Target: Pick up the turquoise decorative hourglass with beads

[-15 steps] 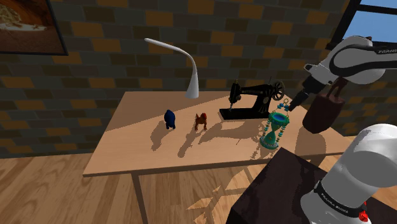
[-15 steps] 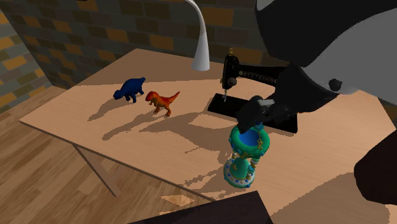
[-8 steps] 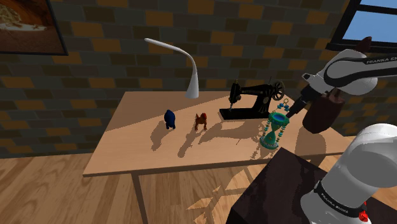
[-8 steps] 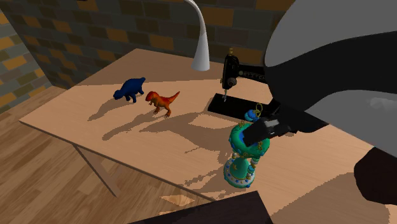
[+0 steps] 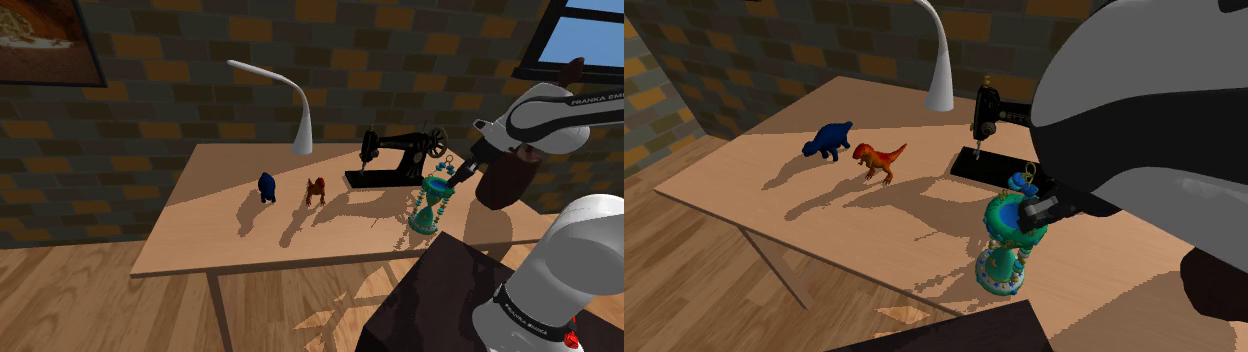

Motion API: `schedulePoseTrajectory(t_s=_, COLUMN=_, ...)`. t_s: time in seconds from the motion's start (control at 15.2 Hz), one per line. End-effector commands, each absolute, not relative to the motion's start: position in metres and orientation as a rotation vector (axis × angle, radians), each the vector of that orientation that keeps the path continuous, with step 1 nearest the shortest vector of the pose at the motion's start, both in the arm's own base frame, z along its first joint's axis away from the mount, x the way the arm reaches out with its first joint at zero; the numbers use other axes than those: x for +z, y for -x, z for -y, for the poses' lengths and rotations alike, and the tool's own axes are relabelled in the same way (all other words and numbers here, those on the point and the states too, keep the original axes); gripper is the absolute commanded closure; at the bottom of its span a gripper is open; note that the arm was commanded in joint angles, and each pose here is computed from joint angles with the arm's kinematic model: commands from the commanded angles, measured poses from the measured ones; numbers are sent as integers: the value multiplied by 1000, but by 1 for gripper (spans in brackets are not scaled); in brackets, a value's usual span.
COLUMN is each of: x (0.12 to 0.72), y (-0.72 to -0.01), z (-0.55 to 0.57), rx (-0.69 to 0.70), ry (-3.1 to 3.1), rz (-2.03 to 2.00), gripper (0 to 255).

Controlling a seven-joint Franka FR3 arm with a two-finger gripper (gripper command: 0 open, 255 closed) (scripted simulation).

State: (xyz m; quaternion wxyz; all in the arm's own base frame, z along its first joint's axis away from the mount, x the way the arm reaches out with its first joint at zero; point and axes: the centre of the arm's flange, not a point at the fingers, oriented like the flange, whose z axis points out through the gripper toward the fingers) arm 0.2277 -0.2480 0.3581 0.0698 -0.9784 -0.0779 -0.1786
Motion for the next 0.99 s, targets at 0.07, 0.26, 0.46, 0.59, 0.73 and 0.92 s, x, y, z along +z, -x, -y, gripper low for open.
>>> schedulePoseTrajectory(t_s=0.07, x=358, y=-228, z=248, rx=-536, ry=2944, rz=235, gripper=255)
schedulePoseTrajectory(t_s=0.26, x=358, y=-228, z=249, rx=-536, ry=2944, rz=235, gripper=255)
schedulePoseTrajectory(t_s=0.46, x=374, y=-228, z=249, rx=-536, ry=2944, rz=235, gripper=255)
schedulePoseTrajectory(t_s=0.59, x=384, y=-228, z=249, rx=-536, ry=2944, rz=235, gripper=255)
schedulePoseTrajectory(t_s=0.73, x=395, y=-228, z=249, rx=-536, ry=2944, rz=235, gripper=255)
schedulePoseTrajectory(t_s=0.92, x=411, y=-228, z=249, rx=-536, ry=2944, rz=235, gripper=255)
